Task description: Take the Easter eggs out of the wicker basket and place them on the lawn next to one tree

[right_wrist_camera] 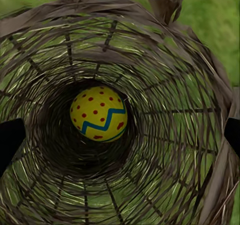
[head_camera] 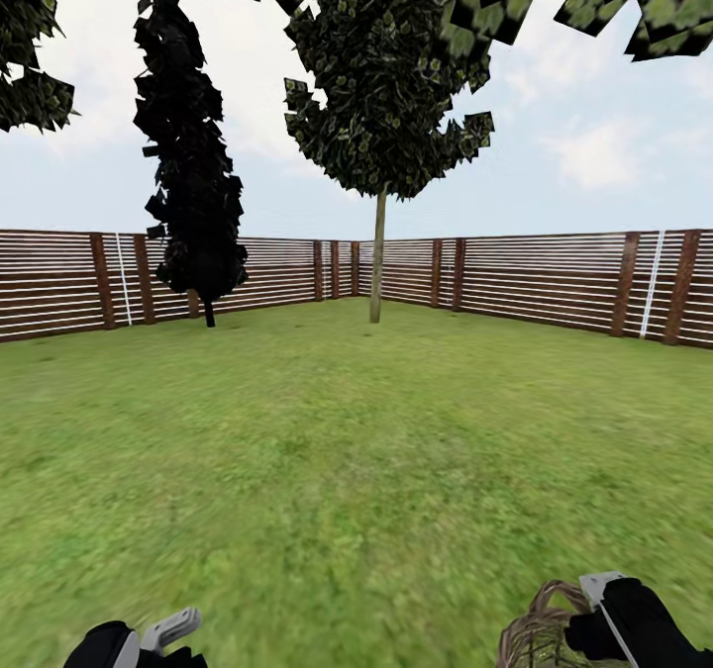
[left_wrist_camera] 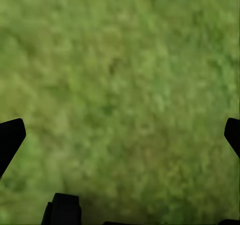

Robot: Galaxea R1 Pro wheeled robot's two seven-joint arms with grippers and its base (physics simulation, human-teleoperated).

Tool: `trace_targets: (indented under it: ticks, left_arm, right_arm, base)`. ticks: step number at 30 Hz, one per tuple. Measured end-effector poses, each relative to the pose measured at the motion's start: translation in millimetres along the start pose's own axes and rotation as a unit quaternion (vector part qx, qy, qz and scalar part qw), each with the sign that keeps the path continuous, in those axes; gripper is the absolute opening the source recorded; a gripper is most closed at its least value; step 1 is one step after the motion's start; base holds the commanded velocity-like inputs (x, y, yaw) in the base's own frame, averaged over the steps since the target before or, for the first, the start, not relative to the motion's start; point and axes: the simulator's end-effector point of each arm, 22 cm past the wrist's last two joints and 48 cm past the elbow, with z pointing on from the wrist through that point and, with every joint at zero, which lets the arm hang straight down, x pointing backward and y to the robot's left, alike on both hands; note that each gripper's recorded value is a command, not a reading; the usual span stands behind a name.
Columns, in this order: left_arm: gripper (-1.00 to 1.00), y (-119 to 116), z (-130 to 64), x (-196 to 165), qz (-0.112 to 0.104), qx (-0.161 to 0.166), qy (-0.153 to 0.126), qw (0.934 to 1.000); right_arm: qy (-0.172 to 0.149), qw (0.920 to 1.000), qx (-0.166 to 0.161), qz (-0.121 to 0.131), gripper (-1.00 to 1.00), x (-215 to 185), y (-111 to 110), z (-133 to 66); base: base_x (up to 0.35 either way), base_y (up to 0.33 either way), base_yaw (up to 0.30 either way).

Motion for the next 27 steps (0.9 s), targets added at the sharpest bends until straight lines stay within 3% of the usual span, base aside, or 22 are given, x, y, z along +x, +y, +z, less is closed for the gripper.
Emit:
trace_targets:
  ticks: [27]
  left_arm:
    - [1.0,21,45.1,27,-0.002,-0.002,-0.001,1.0]
  right_arm:
    - [-0.001,1.0,-0.003,0.0,1.0,35,14,42.7]
  base:
    - [0.016,0.0,0.0]
